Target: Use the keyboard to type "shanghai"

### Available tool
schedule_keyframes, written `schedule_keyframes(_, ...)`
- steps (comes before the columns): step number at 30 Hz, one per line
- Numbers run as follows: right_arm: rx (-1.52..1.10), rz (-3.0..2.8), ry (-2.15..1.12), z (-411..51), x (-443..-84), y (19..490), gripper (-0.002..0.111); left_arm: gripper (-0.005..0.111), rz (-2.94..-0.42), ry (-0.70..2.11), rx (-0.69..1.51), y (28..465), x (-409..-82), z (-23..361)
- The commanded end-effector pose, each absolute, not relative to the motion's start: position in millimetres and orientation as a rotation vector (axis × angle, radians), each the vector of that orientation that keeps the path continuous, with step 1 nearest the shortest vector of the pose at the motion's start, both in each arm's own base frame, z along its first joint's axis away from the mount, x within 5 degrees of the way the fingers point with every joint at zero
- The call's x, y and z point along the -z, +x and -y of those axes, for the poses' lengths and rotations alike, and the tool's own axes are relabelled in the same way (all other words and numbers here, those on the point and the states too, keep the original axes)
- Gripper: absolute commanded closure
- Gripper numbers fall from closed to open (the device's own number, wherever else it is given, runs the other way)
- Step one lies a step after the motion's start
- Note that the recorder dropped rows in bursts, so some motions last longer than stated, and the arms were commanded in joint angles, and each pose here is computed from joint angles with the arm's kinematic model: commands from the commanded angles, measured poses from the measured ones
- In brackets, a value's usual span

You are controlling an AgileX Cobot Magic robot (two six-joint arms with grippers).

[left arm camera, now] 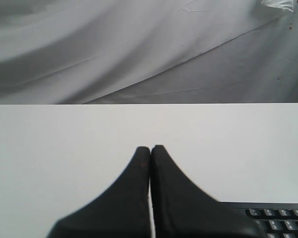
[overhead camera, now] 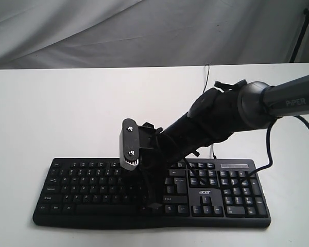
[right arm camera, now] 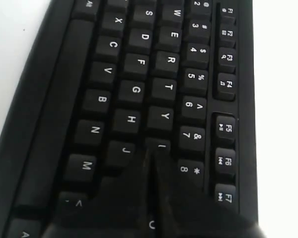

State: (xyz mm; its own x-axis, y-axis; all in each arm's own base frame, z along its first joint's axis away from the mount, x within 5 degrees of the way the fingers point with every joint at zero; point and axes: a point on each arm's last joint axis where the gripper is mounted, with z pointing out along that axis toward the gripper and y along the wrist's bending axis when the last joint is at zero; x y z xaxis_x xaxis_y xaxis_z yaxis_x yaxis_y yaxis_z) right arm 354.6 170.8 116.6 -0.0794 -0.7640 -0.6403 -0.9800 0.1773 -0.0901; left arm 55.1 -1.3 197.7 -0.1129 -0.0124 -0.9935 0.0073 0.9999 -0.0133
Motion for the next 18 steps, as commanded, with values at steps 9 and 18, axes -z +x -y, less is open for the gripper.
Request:
schedule_keyframes(9,-0.498,-1.883,-1.66,-171.1,-116.4,353.2,0.108,0.106,-1.685,-0.004,0.024,55.4,-197.5,1.6)
schedule_keyframes(18,-0.479,-1.892,-1.663,-170.2,-112.3,354.4,0.108,0.106,-1.685,-0.004,0.024,55.4,-197.5,1.6)
